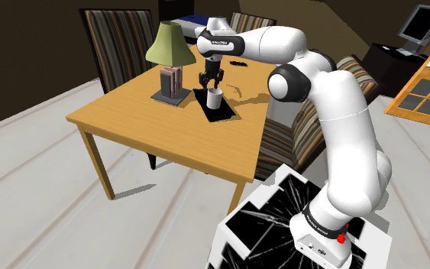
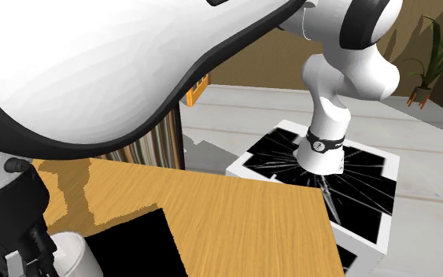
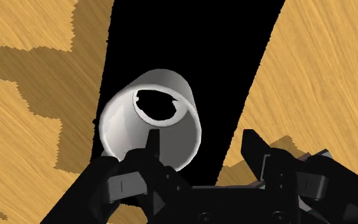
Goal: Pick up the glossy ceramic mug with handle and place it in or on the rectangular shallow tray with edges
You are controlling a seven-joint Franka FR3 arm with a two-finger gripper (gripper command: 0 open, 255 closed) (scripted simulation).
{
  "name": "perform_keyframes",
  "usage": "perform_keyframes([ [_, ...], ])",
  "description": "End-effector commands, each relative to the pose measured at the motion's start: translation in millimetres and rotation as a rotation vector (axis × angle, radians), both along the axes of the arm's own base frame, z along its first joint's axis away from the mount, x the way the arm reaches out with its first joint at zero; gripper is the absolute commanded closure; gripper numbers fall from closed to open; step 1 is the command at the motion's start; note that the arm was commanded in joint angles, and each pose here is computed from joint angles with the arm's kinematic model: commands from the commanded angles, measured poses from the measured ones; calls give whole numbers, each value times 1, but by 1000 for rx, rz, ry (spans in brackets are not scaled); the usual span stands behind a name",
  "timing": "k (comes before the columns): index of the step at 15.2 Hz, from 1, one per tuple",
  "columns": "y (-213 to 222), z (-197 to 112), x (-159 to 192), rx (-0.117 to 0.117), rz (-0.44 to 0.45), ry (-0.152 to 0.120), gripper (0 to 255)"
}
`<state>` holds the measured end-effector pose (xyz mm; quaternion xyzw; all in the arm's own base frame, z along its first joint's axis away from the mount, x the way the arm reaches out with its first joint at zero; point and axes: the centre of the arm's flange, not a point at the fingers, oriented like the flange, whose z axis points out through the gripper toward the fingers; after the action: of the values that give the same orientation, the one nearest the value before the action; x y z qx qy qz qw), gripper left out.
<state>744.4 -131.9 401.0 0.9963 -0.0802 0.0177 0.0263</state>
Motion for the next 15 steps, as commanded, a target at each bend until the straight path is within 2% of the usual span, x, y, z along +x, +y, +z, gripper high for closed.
perform_keyframes([
  [1, 0, 0, 0, 0, 0, 0, 0],
  [4, 0, 0, 0, 0, 0, 0, 0],
  [8, 3, 50, -2, 0, 0, 0, 0],
  [15, 3, 50, -2, 0, 0, 0, 0],
])
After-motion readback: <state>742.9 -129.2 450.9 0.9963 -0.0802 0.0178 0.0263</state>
